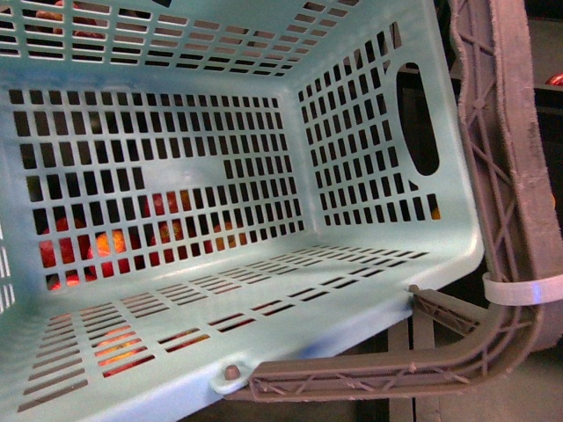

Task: Pick mango and avocado into basket

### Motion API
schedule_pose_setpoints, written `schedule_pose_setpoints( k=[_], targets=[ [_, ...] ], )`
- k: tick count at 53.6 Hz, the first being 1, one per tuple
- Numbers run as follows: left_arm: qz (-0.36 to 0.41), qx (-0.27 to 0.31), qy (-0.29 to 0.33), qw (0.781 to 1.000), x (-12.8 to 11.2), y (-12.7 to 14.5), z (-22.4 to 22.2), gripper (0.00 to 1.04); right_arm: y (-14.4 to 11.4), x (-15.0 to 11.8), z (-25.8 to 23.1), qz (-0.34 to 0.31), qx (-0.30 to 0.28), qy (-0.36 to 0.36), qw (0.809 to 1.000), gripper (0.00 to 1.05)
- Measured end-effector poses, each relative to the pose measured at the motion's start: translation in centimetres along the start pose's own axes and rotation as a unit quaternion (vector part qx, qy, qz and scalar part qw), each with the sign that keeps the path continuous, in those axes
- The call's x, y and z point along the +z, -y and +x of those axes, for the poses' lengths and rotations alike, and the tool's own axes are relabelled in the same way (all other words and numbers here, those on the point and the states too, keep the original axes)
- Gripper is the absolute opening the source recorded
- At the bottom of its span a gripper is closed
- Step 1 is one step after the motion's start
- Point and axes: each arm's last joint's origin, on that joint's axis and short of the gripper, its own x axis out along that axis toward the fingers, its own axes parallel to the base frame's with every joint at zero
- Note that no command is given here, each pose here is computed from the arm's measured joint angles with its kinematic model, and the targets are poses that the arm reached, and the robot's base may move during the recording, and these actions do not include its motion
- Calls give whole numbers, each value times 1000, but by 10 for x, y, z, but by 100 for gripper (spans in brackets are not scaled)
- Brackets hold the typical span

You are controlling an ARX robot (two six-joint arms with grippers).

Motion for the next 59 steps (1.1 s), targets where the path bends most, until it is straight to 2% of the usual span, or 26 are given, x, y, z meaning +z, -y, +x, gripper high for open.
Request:
schedule_pose_setpoints(
  k=[4,8,11,12,13,15,22,29,37,45,54,59],
  targets=[
    [3,1,1,1000,0,0,0,14,0,0,0,0,-3,-1,1000,97],
    [4,0,0,1000,0,0,0,14,1,0,4,33,-98,-45,994,97],
    [4,-2,-1,1000,0,0,0,14,8,2,10,59,-192,-69,977,97],
    [4,-2,-1,1000,0,0,0,14,10,3,11,61,-203,-73,974,97],
    [4,-3,-1,1000,0,0,0,14,15,4,14,71,-233,-78,967,97],
    [4,-4,-2,1000,0,0,0,14,23,6,20,84,-256,-88,959,97],
    [4,-4,-2,1000,0,1,0,14,67,17,67,118,-317,-133,932,97],
    [4,-2,-1,1000,0,0,0,14,94,5,115,88,-305,-203,926,97],
    [5,-3,-1,1000,0,0,0,14,110,-34,144,47,-260,-286,921,97],
    [5,-3,-1,1000,0,0,0,14,121,-77,151,4,-225,-346,911,97],
    [6,-3,-1,1000,0,0,0,14,137,-120,150,-22,-212,-393,895,97],
    [6,-3,-1,1000,0,0,0,14,146,-139,152,-28,-195,-397,897,97]
  ],
)
